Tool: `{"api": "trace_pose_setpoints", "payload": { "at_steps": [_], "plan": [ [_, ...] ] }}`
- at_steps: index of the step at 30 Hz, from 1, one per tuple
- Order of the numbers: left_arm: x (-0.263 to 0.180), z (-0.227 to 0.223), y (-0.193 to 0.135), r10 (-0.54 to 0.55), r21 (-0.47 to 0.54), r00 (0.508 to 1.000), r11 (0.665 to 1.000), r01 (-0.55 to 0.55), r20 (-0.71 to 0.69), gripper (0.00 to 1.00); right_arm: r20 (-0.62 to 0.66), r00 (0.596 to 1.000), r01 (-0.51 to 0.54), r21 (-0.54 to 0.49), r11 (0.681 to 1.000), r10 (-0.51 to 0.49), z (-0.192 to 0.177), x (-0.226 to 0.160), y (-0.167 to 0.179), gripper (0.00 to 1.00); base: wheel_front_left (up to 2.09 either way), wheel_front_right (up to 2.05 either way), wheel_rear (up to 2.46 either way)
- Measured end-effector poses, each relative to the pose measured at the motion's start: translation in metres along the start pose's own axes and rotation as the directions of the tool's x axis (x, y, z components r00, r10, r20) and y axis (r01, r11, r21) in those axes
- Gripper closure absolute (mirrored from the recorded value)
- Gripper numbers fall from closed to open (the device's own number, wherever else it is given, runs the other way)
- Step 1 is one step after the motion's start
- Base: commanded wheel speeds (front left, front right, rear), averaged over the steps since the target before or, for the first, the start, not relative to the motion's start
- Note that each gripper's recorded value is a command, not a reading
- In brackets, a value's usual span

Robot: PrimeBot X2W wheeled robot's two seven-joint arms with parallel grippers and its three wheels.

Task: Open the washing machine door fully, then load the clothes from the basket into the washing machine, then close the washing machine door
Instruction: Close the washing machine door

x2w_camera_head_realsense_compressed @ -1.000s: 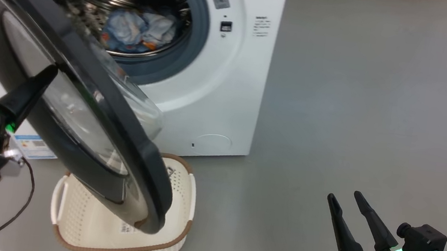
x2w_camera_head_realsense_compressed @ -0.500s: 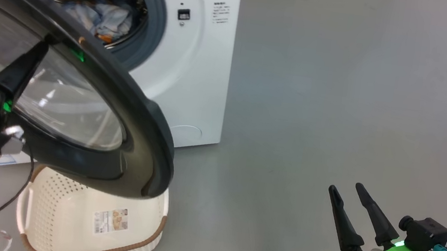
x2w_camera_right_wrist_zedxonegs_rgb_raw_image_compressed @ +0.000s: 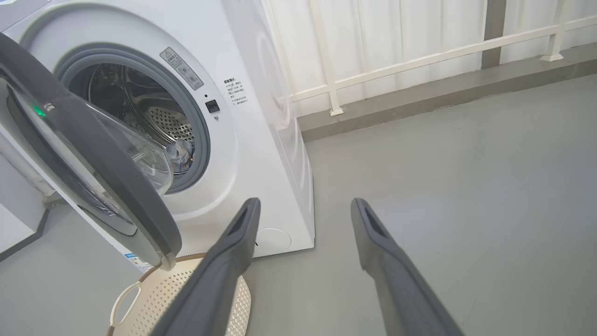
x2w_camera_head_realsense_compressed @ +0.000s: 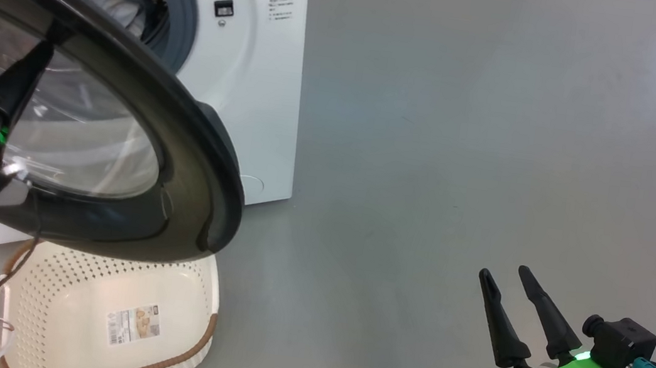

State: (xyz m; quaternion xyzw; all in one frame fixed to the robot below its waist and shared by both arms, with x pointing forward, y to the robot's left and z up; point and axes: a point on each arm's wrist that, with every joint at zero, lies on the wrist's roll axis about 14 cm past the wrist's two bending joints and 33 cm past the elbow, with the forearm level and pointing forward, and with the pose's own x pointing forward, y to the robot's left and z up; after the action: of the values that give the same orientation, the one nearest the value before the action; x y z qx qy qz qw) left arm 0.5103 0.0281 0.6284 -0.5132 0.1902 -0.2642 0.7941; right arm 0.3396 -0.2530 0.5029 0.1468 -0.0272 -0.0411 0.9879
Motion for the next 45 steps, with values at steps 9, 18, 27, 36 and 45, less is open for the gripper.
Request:
{"api": "trace_pose_setpoints", "payload": {
  "at_steps": [9, 18, 27, 36, 45],
  "plan": [
    [0.004, 0.001, 0.001, -0.008, 0.001, 1.0, 1.0, 0.008, 0.008, 1.0, 0.005, 1.0, 0.009, 0.003, 1.0, -0.009, 0.001, -0.001, -0.002, 0.0, 0.0, 0.0, 0.0],
    [-0.007, 0.01, 0.001, -0.013, 0.025, 0.999, 1.0, 0.012, 0.034, 1.0, 0.001, 1.0, -0.02, 0.008, 1.0, 0.02, -0.001, 0.006, 0.007, 0.0, 0.0, 0.0, 0.0],
    [-0.025, 0.022, 0.002, -0.006, 0.075, 0.997, 0.997, 0.0, 0.073, 0.94, -0.004, 0.998, -0.066, 0.004, 0.998, 0.066, -0.002, 0.014, 0.019, 0.0, 0.0, 0.0, 0.0],
    [-0.051, 0.023, 0.02, 0.033, 0.156, 0.995, 0.987, -0.047, 0.094, 0.0, -0.005, 0.994, -0.113, 0.008, 0.994, 0.113, -0.004, 0.021, 0.034, 0.0, 0.0, 0.0, 0.0],
    [-0.083, 0.027, 0.031, 0.034, 0.274, 0.983, 0.958, -0.083, 0.179, 0.0, 0.002, 0.989, -0.148, 0.007, 0.989, 0.148, -0.001, 0.023, 0.044, 0.0, 0.0, 0.0, 0.0]
  ]
}}
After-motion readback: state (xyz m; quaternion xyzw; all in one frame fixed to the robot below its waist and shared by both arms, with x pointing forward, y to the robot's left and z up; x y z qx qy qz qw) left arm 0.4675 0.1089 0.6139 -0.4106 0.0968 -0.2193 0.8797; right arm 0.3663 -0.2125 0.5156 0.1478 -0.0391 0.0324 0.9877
